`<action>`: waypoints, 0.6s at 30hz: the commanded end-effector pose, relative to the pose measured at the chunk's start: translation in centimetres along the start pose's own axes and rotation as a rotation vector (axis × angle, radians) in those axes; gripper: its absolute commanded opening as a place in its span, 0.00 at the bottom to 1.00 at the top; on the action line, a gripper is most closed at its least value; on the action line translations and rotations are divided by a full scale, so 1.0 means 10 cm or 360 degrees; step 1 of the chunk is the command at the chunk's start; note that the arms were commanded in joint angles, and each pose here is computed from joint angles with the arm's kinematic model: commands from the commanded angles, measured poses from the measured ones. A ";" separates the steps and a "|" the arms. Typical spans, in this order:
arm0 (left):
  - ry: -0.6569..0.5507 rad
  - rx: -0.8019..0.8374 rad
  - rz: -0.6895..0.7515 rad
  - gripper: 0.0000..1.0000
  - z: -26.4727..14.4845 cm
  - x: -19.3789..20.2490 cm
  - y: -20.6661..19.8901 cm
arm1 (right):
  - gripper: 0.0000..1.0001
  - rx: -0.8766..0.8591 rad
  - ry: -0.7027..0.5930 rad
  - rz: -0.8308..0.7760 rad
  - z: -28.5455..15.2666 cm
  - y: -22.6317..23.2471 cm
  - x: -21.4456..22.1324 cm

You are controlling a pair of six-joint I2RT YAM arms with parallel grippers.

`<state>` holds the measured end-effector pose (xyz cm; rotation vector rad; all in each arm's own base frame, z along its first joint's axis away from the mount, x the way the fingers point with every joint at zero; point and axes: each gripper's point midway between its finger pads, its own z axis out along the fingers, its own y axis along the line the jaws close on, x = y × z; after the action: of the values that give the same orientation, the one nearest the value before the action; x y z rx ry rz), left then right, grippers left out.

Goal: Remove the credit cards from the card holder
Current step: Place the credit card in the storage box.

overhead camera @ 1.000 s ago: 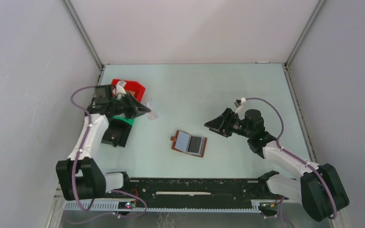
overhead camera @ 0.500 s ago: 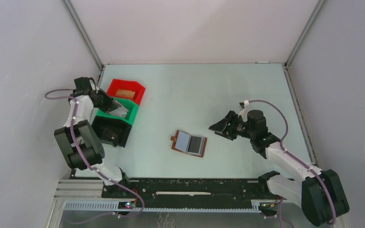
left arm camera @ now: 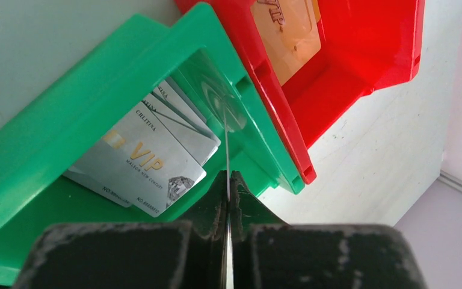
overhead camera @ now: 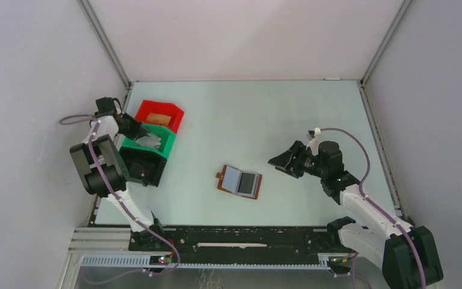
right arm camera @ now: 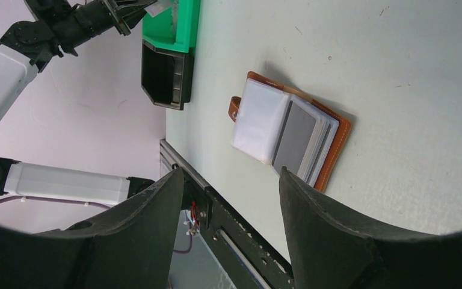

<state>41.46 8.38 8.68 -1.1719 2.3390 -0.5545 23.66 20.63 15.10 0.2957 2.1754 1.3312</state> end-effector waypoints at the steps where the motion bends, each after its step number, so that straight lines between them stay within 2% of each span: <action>1: -0.0138 0.0060 -0.0013 0.04 0.00 -0.27 -0.13 | 0.69 0.0003 -0.0023 -0.0024 -0.04 -0.02 -0.02; 4: -0.0169 0.0016 -0.0031 0.19 -0.03 -0.27 -0.07 | 0.68 0.0017 -0.0034 -0.0020 -0.06 -0.03 -0.03; 6: -0.0185 -0.0014 -0.0013 0.24 -0.09 -0.25 -0.03 | 0.69 0.0023 -0.0047 -0.0020 -0.07 -0.03 -0.04; 13: -0.0177 -0.0143 0.0103 0.27 -0.46 -0.02 0.12 | 0.69 0.0009 -0.0040 -0.0002 -0.03 -0.04 -0.05; 18: -0.0240 -0.0004 0.0231 0.27 -0.91 0.24 -0.05 | 0.68 0.0013 -0.0027 -0.0002 0.00 -0.04 -0.02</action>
<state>38.10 8.91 11.73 -1.1371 2.3105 -0.4068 23.67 20.13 14.62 0.3278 2.1899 1.3146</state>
